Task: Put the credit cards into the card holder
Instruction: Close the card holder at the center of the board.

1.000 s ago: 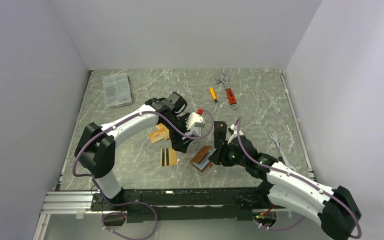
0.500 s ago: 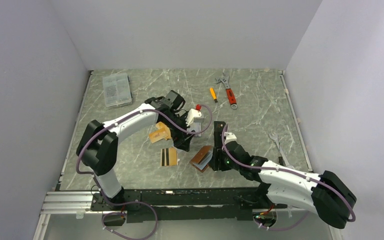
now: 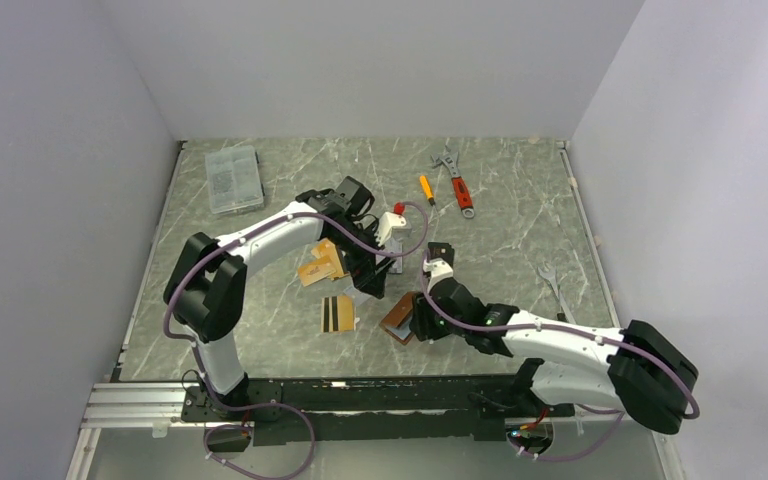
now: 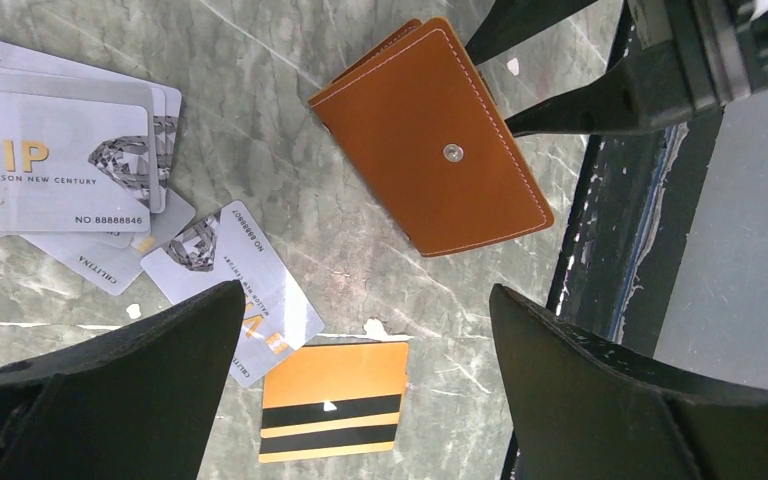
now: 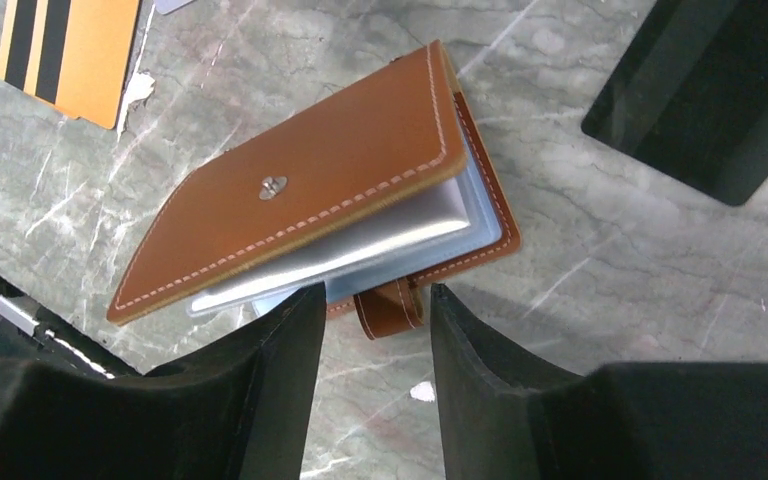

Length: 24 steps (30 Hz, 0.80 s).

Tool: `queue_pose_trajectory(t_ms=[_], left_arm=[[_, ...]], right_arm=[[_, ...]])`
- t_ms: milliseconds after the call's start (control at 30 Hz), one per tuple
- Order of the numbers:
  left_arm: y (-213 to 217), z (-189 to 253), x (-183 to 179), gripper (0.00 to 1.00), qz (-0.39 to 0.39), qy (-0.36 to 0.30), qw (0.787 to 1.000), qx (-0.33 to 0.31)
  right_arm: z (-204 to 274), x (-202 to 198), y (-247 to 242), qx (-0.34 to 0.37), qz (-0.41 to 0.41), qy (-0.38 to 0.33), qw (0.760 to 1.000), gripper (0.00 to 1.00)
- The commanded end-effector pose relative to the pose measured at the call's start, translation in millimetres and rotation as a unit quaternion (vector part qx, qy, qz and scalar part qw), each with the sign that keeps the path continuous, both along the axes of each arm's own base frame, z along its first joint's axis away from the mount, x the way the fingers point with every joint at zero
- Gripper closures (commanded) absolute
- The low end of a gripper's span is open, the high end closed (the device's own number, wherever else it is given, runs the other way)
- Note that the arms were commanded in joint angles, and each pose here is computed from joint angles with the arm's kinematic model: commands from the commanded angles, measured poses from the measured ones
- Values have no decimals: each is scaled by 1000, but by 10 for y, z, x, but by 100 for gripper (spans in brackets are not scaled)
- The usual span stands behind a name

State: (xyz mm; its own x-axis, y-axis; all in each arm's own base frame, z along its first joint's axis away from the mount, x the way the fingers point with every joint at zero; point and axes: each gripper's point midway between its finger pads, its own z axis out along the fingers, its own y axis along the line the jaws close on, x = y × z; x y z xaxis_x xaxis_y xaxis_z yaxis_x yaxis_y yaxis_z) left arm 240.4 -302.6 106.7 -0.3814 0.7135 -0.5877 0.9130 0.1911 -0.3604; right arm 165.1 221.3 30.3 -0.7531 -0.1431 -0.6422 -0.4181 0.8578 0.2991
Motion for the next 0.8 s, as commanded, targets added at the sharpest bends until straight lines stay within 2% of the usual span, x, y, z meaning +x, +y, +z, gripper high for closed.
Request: queue_pose_trajectory(t_ms=[0, 267, 500, 667, 767], left_arm=[[-75, 139, 12, 1, 2, 10, 1000, -28], [-46, 102, 5, 1, 9, 23, 999, -30], [-58, 2, 40, 3, 29, 23, 999, -22], [-160, -122, -13, 6, 26, 28, 999, -9], [-241, -157, -67, 6, 12, 30, 999, -3]], right_arm=[[101, 130, 107, -14, 9, -29, 999, 56], [-22, 99, 154, -29, 8, -15, 999, 66], [-21, 86, 132, -36, -3, -24, 999, 83], [77, 35, 194, 14, -2, -45, 999, 98], [142, -14, 237, 46, 14, -53, 997, 100]])
